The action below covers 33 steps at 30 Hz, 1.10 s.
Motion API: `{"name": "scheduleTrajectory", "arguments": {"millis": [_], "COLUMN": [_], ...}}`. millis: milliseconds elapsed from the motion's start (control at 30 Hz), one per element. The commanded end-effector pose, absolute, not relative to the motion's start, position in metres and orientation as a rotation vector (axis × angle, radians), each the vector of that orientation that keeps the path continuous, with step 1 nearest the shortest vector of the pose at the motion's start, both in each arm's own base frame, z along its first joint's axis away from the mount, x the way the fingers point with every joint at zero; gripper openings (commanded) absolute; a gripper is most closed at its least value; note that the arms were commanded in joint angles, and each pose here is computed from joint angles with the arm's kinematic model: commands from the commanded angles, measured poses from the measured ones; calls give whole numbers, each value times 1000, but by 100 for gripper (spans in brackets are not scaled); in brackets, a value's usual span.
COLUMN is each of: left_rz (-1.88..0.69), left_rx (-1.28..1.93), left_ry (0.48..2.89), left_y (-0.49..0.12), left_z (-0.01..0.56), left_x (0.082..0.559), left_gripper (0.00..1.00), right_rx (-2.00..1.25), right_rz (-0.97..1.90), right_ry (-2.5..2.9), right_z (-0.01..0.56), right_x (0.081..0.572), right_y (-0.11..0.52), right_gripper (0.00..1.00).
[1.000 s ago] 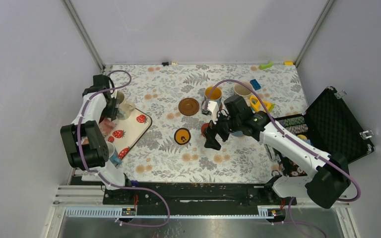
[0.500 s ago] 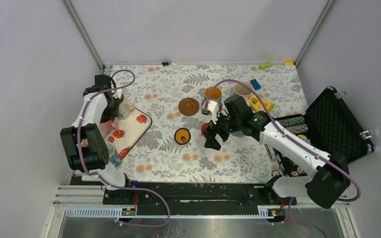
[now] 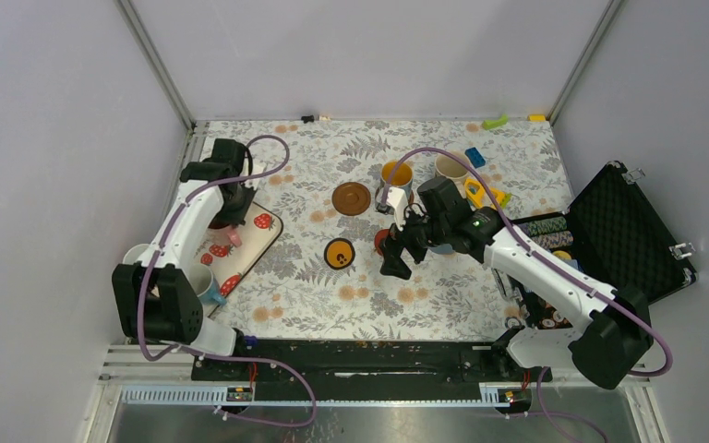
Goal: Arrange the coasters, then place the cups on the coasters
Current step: Pick up the cup from the tray.
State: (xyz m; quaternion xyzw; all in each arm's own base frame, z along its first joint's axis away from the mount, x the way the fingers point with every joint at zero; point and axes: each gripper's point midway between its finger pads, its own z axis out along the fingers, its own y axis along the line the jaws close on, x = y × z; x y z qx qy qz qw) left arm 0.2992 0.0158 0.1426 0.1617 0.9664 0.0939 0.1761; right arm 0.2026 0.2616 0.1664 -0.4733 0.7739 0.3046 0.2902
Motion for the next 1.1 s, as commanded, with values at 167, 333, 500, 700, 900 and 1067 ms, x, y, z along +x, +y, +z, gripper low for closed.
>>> {"name": "scheduleTrajectory", "arguments": {"millis": [167,333,500,700,900,1067], "left_rz": [85,1,-26,43,130,133], "left_rx": [478,645,754,733,672,578], "left_ry": [2472,2448,2461,2462,2478,2546], "left_y": [-33,-89,-118,-119,-109,-92], "left_z": [233,231,221,202,179,157], "left_x": [312,314,327,352,361,367], "left_gripper": [0,0,0,0,0,0], "right_rx": [-1242,-1233,-1229,-1236,-1247,-1249], "right_rz": [826,794,773,770,781,777], "right_ry": [2003,1991,1986,2001,2010,2017], "right_z": [182,186,185,180,176,174], "right_x": [206,209,211,212,212,213], "right_y": [266,263,261,261,263,264], "right_gripper": [100,100,100,100,100,100]}}
